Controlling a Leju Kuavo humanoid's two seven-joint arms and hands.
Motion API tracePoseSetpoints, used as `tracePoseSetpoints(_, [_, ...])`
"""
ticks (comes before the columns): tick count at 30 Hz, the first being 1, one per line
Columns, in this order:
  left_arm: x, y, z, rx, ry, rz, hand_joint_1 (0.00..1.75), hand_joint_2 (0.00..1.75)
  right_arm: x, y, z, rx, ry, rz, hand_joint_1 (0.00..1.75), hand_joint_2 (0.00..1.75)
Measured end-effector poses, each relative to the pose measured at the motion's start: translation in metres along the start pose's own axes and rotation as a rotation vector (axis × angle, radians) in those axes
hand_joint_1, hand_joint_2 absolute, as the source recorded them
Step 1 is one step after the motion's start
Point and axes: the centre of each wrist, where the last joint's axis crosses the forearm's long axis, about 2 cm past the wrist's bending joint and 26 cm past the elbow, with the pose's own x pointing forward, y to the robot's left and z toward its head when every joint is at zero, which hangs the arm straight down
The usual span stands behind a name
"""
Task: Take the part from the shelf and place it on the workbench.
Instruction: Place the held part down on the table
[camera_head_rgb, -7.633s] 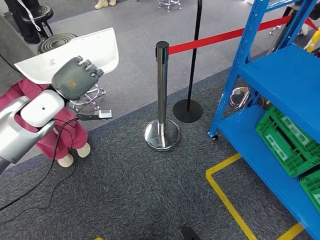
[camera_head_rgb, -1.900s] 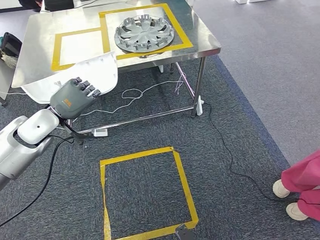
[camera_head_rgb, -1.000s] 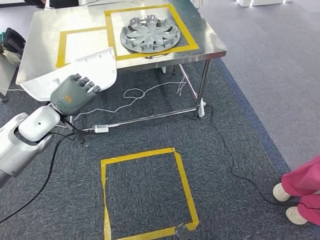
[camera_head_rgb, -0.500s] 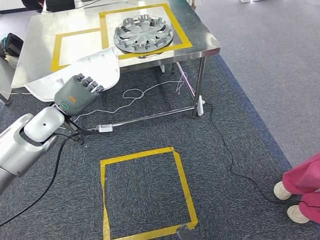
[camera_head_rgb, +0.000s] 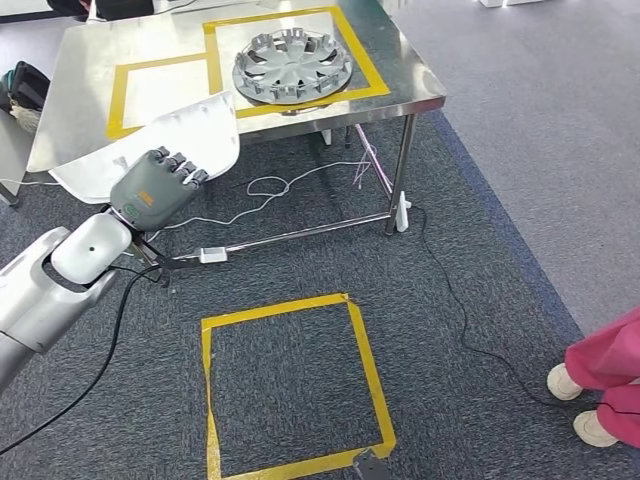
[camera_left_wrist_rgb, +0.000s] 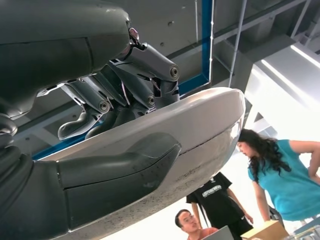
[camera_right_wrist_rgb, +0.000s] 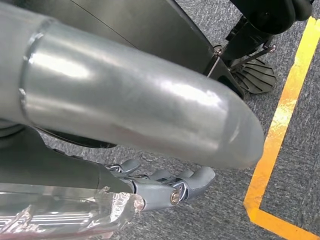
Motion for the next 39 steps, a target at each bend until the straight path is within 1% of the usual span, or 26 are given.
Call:
tracePoseSetpoints(10, [0.001,0.0,-0.002,-0.004,-0.003,-0.001,1.75,1.75,0.001,0.002,0.0,0.008,-0.004,-0.007,0.0,0.0])
tracePoseSetpoints(20, [-0.001,-0.004,0.007,0.004,0.004,-0.019,1.75,1.75,0.004,0.004,-0.001,0.006,0.014,0.007,0.0,0.0])
tracePoseSetpoints(22, [0.001,-0.007,0.011,-0.003,0.003,-0.017,1.75,1.75,0.004,0.004,-0.001,0.006,0.017,0.009,0.0,0.0])
tracePoseSetpoints(26, [0.005,-0.018,0.032,-0.024,0.006,-0.019,1.75,1.75,0.006,0.008,0.0,0.017,0.021,0.017,0.0,0.0])
tracePoseSetpoints(31, [0.004,-0.021,0.038,-0.036,0.016,-0.019,1.75,1.75,0.007,0.011,0.0,0.023,0.017,0.017,0.0,0.0])
tracePoseSetpoints(36, [0.013,-0.026,0.046,-0.055,0.008,-0.001,1.75,1.75,0.002,0.013,0.002,0.027,0.026,0.018,0.0,0.0])
tracePoseSetpoints(39, [0.012,-0.027,0.049,-0.063,0.008,0.0,1.75,1.75,0.002,0.014,0.002,0.028,0.027,0.019,0.0,0.0])
